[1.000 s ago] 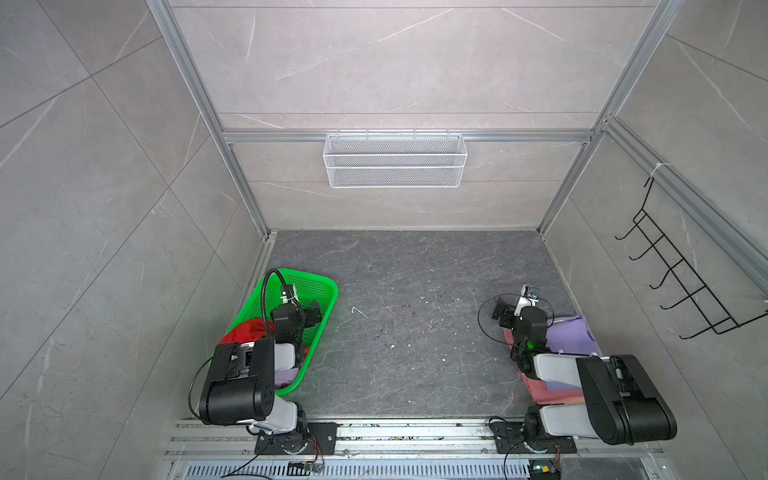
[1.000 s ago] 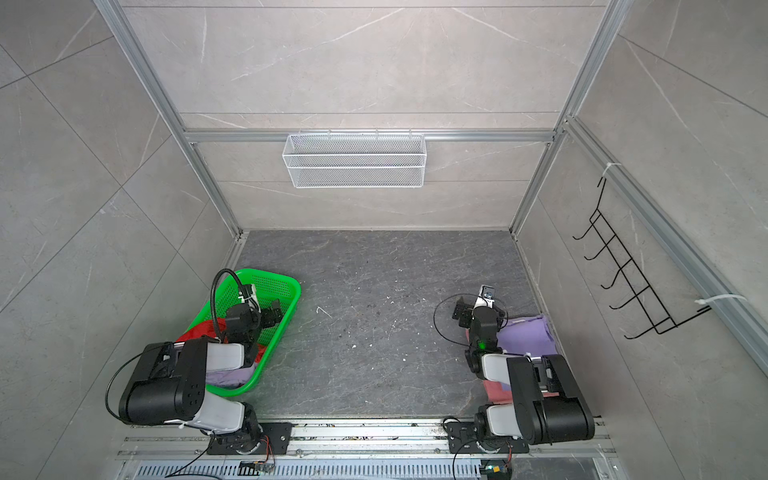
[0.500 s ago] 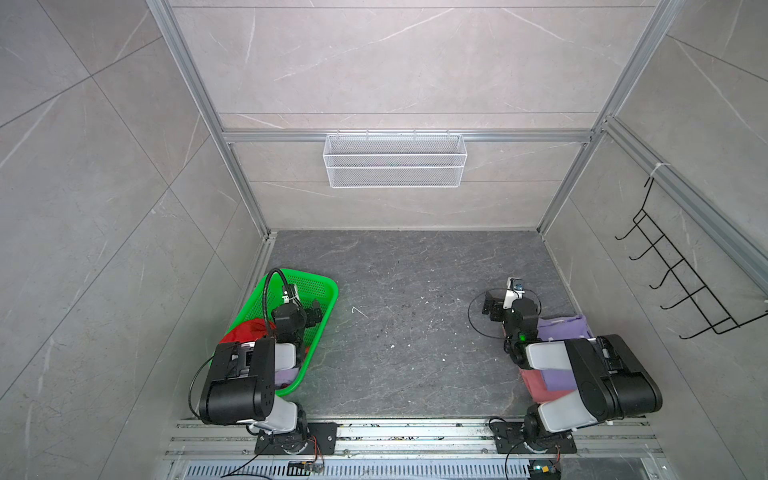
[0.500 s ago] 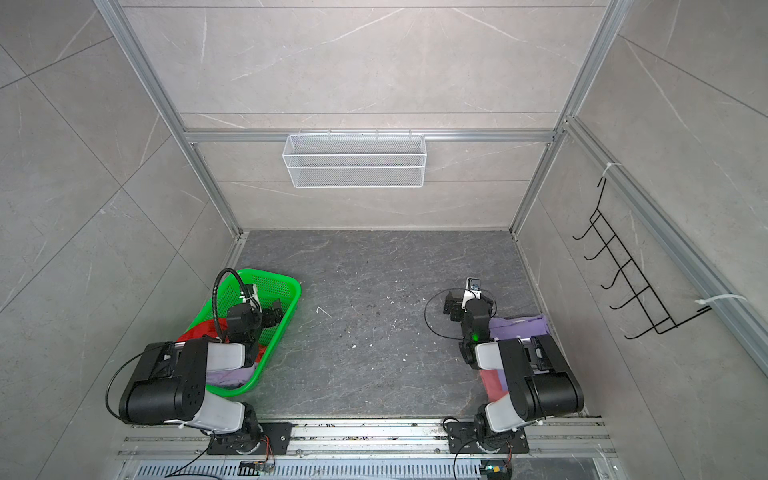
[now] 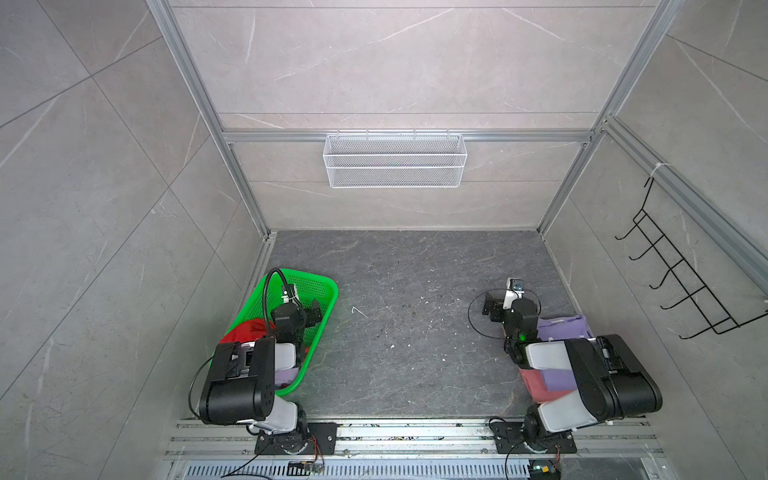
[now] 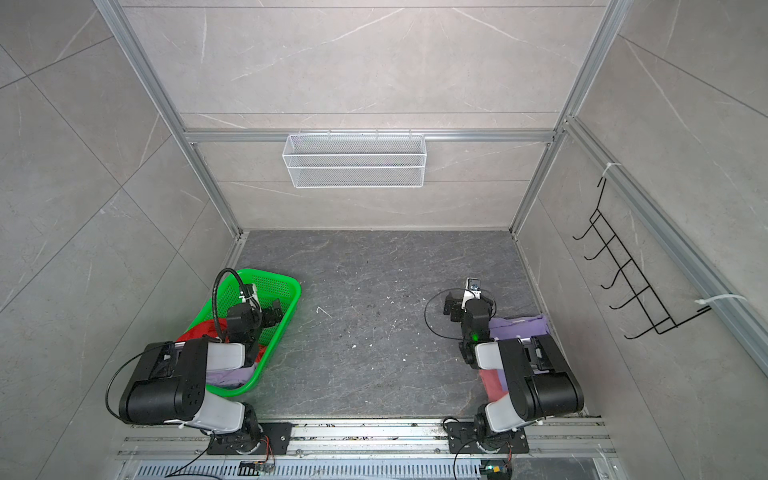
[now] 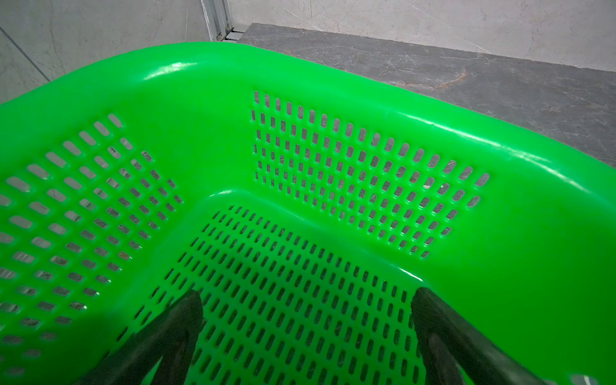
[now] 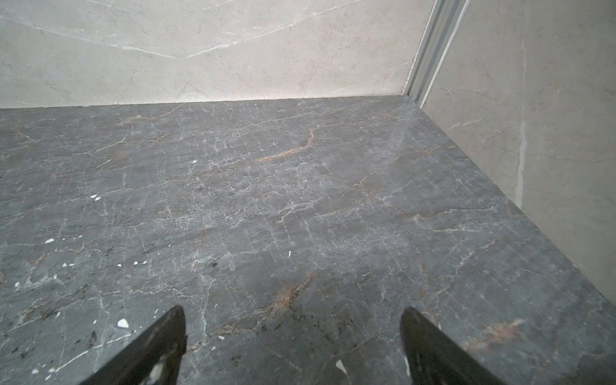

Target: Fold and stack the t-shirts

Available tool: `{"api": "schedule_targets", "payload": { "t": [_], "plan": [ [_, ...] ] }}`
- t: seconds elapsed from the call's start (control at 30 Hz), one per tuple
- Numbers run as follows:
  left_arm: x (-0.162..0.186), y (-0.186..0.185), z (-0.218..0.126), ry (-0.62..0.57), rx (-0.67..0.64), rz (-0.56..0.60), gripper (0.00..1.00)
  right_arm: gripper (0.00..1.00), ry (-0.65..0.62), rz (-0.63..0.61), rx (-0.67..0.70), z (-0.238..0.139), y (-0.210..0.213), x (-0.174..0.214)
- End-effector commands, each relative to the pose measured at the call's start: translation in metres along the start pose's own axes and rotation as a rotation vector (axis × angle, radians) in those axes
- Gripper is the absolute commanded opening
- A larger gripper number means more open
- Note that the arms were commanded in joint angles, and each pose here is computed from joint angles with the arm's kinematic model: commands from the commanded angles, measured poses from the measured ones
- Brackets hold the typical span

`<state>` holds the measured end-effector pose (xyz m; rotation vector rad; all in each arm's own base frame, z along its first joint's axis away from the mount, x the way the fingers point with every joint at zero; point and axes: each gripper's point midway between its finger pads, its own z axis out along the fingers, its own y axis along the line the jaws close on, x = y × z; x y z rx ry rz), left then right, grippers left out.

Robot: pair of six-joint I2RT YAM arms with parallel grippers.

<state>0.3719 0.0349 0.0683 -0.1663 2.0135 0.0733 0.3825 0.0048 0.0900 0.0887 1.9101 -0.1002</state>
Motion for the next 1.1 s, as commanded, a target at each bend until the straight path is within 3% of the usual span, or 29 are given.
{"api": "schedule_targets", "payload": {
  "t": [0.0, 1.07],
  "plan": [
    [-0.0202, -0.0008, 0.0029, -0.058, -0.007, 0.021, 1.0, 1.0, -0.013, -0.016, 0.002, 0.0004, 0.0013, -0.0056],
    [-0.02, -0.0008, 0.0032, -0.056, -0.007, 0.021, 1.0, 1.0, -0.008, -0.015, 0.002, 0.0009, 0.0017, -0.0049]
  ]
}}
